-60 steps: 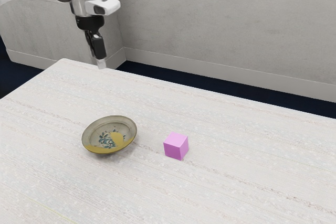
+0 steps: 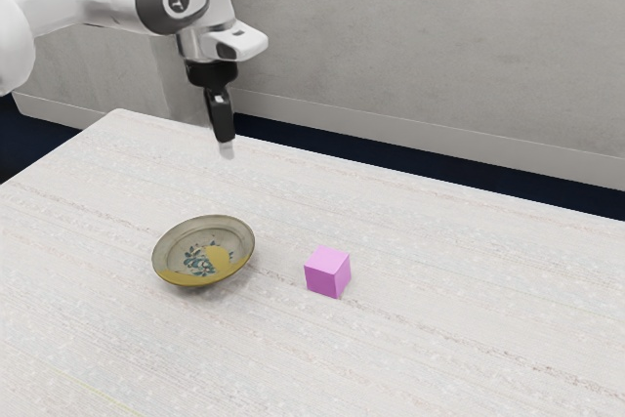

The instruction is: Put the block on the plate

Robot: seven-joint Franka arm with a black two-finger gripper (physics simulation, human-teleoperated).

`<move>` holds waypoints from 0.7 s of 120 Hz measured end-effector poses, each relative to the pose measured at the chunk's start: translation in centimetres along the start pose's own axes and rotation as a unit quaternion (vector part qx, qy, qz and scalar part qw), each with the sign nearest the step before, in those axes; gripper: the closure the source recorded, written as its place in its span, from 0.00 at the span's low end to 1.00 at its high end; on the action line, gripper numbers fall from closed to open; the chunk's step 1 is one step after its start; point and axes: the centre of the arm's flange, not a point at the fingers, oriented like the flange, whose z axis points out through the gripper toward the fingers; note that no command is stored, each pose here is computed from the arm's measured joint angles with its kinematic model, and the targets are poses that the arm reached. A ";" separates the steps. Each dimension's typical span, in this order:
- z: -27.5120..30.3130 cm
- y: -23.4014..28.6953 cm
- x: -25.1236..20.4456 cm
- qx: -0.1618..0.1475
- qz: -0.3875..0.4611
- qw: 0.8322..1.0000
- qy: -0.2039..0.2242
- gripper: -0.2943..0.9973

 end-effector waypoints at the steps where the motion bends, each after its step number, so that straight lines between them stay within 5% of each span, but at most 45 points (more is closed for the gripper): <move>1: 0.1 0.2 0.3 0.000 0.002 1.000 0.000 0.23; 20: 4.4 2.8 5.6 -0.008 0.008 1.000 0.004 0.23; 84: 17.0 3.6 9.5 -0.014 -0.173 0.984 0.044 0.23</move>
